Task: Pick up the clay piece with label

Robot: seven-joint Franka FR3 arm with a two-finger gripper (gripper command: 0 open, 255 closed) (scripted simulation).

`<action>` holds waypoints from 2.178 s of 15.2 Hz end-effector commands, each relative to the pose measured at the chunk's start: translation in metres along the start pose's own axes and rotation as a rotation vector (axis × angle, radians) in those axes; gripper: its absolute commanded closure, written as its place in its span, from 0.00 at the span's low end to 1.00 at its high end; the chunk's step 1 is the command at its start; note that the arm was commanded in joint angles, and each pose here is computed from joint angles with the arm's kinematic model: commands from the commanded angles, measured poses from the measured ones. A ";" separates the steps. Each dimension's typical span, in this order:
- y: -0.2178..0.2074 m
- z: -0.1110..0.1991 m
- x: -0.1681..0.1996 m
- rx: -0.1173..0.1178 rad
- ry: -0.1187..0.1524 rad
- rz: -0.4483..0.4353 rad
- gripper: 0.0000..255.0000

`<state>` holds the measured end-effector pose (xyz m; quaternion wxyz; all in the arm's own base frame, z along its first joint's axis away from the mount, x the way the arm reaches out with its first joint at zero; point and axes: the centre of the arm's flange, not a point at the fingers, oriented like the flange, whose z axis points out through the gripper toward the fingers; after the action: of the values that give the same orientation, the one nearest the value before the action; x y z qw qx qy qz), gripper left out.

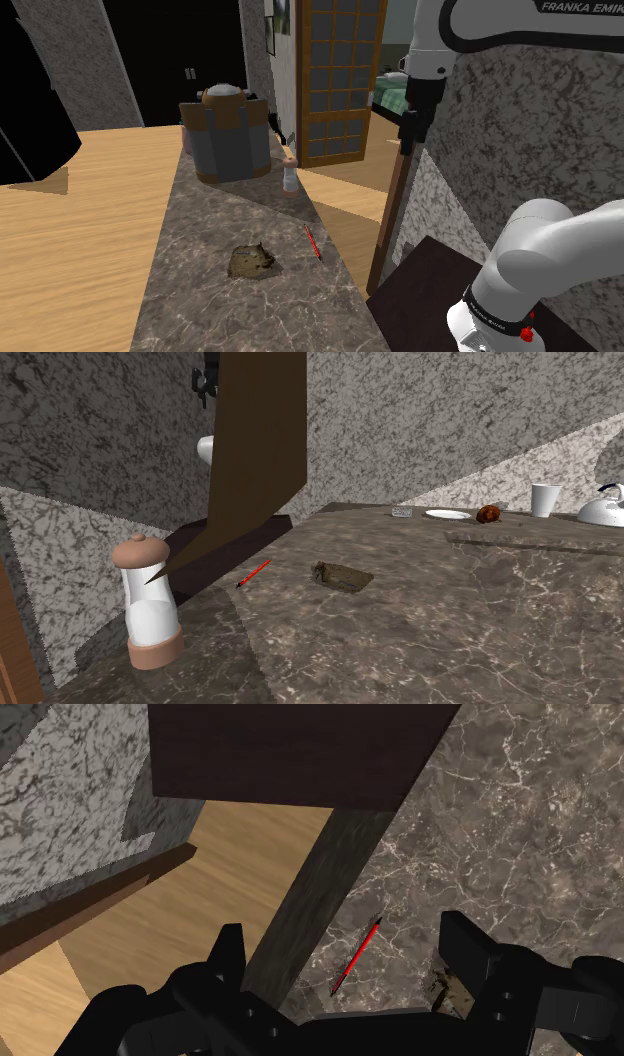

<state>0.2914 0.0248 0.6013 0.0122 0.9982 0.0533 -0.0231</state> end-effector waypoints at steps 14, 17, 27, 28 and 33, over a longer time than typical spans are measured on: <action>-0.076 0.115 0.096 0.030 0.017 0.068 0.00; -0.093 0.141 0.120 0.037 0.021 0.084 0.00; -0.148 0.226 0.200 0.060 0.034 0.136 0.00; -0.154 0.234 0.208 0.062 0.035 0.141 0.00; -0.180 0.275 0.250 0.074 0.042 0.168 0.00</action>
<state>0.5013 0.2163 0.3191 -0.0224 0.9994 -0.0278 -0.0036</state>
